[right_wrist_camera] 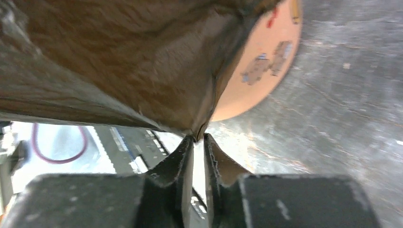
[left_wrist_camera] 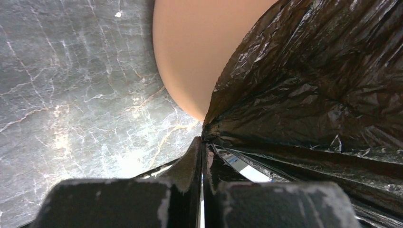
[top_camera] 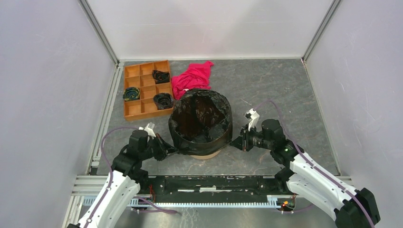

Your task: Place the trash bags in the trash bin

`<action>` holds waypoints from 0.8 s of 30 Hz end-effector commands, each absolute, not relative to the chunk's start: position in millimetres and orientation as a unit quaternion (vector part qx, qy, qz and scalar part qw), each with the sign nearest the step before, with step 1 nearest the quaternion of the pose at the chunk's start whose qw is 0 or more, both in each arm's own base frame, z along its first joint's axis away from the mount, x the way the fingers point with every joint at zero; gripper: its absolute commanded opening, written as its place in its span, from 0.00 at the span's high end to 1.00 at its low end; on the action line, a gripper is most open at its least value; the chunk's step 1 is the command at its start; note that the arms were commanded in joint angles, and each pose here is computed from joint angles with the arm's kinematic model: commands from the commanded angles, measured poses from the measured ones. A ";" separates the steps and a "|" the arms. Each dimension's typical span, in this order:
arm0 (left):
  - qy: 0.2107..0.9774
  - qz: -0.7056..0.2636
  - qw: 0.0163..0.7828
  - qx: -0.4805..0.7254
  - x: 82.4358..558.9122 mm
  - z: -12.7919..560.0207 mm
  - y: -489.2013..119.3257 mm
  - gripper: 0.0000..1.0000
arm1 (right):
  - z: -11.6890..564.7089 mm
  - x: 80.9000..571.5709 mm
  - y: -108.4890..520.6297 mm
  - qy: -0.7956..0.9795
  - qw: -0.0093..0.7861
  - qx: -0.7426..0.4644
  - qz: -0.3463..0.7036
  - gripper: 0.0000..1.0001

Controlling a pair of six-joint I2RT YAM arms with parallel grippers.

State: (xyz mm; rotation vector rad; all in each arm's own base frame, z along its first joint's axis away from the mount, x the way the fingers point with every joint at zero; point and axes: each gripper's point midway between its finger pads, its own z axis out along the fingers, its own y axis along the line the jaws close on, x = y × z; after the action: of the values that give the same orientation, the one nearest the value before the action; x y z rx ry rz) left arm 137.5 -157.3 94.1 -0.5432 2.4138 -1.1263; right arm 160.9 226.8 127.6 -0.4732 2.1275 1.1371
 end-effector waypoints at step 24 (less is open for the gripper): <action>0.853 -0.336 0.348 -0.197 149.7 175.3 -116.7 0.27 | 226.2 297.9 198.3 0.767 0.557 -0.207 0.242 0.14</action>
State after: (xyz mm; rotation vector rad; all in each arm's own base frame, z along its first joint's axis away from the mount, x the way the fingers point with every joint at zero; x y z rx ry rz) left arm 146.5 -136.1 166.6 -0.5407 2.2476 -1.0129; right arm 279.2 164.9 183.4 -0.3786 1.9963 0.4492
